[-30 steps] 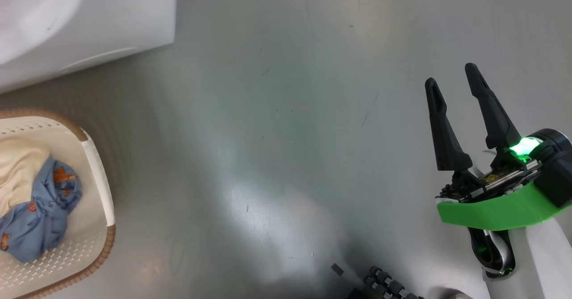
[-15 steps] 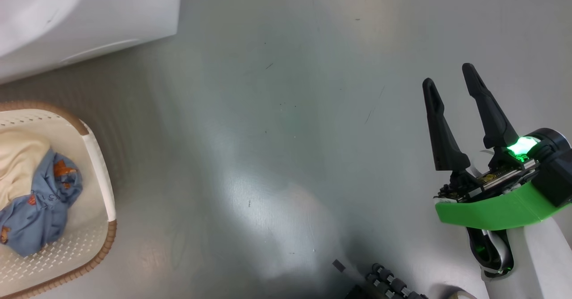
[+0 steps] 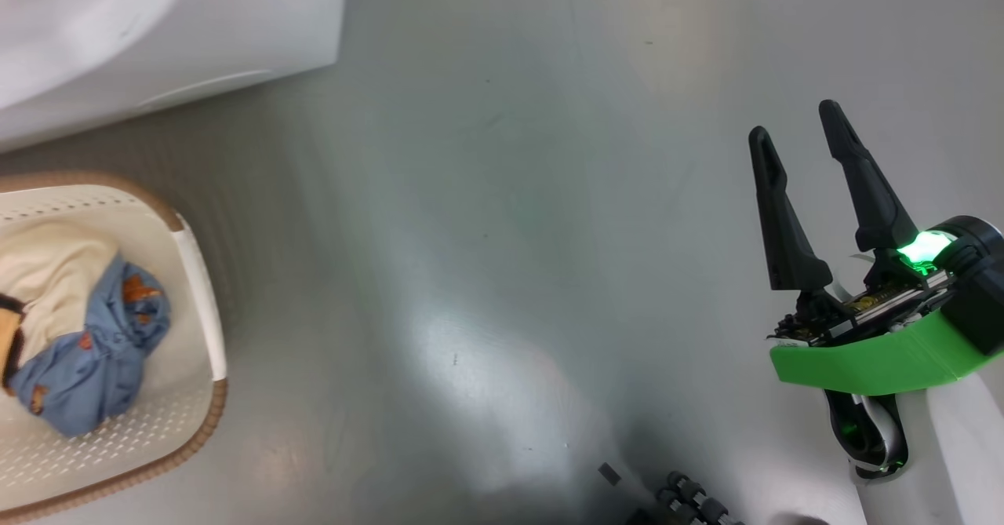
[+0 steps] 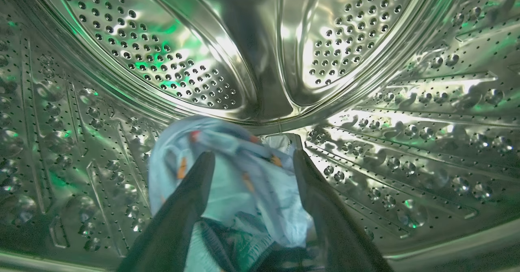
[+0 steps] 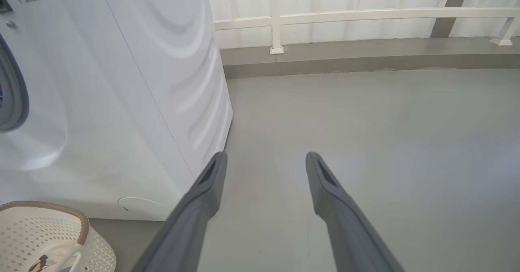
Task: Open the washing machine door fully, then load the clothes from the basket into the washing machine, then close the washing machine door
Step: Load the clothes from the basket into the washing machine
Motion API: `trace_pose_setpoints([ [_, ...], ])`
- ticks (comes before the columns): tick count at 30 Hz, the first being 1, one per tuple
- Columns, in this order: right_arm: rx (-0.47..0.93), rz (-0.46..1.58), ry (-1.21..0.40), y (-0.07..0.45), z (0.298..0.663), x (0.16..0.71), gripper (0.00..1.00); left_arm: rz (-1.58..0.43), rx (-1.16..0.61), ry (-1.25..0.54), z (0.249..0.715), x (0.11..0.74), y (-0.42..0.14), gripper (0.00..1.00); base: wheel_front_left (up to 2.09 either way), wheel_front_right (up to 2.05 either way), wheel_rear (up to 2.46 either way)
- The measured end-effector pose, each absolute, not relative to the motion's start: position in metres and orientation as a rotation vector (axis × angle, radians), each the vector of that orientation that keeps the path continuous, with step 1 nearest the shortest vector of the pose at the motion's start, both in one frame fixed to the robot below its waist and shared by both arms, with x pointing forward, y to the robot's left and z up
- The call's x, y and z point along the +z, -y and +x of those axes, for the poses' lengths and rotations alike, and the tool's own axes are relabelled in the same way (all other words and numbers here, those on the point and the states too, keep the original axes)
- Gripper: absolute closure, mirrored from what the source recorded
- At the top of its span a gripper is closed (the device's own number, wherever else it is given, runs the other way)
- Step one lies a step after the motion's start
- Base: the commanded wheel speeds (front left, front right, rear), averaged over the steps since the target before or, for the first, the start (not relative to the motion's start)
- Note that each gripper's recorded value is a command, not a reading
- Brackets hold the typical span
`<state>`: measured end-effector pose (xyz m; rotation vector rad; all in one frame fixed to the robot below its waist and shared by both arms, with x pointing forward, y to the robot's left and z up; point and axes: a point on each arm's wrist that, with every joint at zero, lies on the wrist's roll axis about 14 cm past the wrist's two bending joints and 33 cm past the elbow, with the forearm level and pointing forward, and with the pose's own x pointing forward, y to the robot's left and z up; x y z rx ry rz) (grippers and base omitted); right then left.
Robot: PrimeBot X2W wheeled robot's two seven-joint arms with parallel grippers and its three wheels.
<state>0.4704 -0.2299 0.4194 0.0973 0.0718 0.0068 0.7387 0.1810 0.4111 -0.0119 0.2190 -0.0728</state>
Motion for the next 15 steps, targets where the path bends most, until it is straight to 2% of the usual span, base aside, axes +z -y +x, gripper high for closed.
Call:
trace_pose_setpoints([
  [15, 0.033, 0.093, -0.02, 0.226, 0.467, 0.442, 0.0, -0.04, -0.035, -0.005, 0.676, 0.448, -0.194, 0.0, 0.0, 0.0, 0.0],
])
